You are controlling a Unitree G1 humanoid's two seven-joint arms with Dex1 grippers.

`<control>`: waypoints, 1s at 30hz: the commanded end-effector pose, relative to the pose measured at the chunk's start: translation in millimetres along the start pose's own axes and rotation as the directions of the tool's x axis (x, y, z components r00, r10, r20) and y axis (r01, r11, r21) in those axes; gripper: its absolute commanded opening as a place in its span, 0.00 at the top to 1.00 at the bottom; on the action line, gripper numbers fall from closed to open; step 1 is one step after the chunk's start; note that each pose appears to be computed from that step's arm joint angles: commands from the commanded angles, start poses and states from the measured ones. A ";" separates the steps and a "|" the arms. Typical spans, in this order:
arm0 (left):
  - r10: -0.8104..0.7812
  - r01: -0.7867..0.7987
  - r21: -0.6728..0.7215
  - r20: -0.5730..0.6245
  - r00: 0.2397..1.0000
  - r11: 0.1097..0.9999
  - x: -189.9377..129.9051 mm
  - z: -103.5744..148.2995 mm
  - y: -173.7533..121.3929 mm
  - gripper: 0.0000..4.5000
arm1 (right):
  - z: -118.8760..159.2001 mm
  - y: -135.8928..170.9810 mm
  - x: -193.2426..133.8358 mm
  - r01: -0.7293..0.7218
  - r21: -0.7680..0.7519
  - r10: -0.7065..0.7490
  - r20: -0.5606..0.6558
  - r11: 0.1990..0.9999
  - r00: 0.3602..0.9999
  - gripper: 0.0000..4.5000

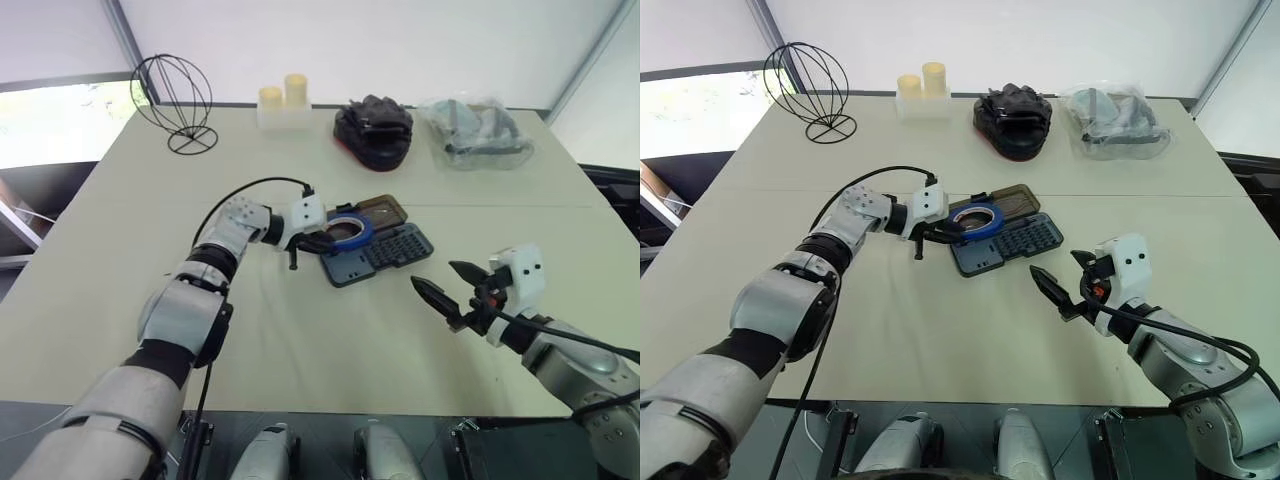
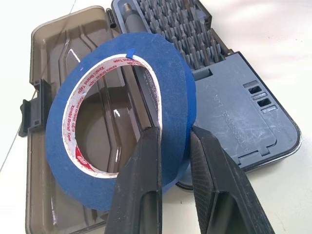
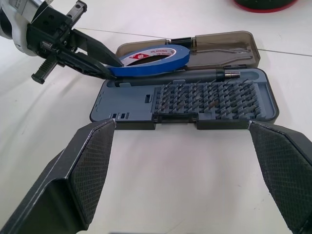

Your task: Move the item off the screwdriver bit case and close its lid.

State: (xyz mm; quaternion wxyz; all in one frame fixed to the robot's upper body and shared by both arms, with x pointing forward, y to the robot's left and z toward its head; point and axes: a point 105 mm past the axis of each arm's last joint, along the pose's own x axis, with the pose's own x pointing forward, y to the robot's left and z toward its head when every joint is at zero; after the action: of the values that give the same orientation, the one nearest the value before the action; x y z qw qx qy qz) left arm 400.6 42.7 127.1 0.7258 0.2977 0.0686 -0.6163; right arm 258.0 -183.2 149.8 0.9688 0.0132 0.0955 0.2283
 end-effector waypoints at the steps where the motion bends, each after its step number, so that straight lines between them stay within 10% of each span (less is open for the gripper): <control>1: 0.052 -0.053 0.018 0.070 0.996 0.998 -4.8 18.8 12.3 0.94 | 11.9 5.5 -1.6 -0.008 -0.033 0.010 0.055 0.999 0.998 0.00; 10: 0.370 -0.382 0.009 0.229 0.901 0.924 -64.4 55.9 67.4 0.94 | 13.3 11.2 4.9 -0.043 -0.031 0.045 0.066 0.999 0.997 0.00; 18: 0.492 -0.504 0.051 0.153 0.857 0.862 -111.8 29.9 73.5 0.94 | 27.4 20.3 12.5 -0.128 -0.056 0.132 0.088 0.990 0.987 0.00; 30: 0.892 -0.877 0.216 -0.254 0.374 0.429 -235.9 -65.0 56.6 0.94 | 60.5 53.9 19.8 -0.378 -0.029 0.377 0.164 0.925 0.911 0.00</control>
State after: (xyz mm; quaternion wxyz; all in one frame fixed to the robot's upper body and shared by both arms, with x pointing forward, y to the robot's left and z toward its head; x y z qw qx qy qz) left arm 420.7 263.6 190.9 0.9062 0.4017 0.0103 -0.1316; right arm 269.5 -129.3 199.7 0.9200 0.0531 0.0230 0.3876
